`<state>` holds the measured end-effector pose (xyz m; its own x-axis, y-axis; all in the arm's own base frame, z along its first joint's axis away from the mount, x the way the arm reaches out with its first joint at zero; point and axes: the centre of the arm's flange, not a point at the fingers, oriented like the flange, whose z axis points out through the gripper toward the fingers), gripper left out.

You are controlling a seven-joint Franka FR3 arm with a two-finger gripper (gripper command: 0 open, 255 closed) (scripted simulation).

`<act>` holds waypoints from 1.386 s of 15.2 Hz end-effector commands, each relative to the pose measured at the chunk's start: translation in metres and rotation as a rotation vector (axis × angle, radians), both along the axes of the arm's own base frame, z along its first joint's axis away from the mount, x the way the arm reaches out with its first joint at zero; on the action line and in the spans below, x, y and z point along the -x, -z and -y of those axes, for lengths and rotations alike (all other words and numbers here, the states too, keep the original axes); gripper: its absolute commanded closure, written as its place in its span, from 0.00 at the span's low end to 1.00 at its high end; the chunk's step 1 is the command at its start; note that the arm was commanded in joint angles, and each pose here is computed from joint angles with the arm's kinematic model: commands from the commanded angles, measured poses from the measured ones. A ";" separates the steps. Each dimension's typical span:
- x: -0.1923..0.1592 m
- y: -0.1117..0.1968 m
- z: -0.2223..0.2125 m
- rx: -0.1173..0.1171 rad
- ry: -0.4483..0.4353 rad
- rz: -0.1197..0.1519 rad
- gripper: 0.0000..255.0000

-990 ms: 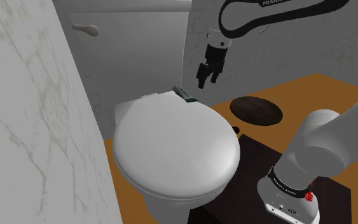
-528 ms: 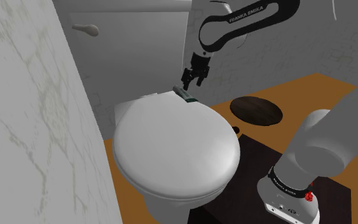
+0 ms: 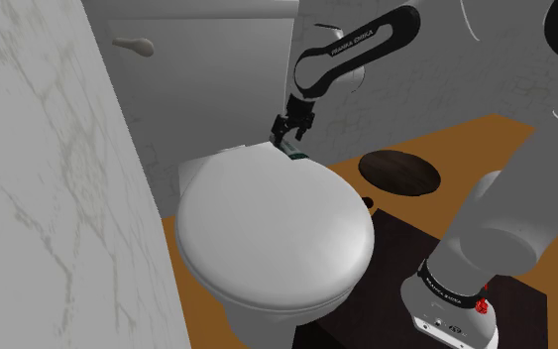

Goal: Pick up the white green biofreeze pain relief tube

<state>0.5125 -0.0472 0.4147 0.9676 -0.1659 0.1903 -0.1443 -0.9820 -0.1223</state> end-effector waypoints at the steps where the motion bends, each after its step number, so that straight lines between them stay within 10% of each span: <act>1: 0.000 0.011 0.000 0.000 0.001 0.001 0.00; 5: 0.000 0.025 0.000 0.000 0.001 0.001 0.00; 6: -0.001 0.025 0.000 0.000 0.001 0.001 1.00; 21: 0.000 -0.007 0.000 0.000 0.001 0.001 1.00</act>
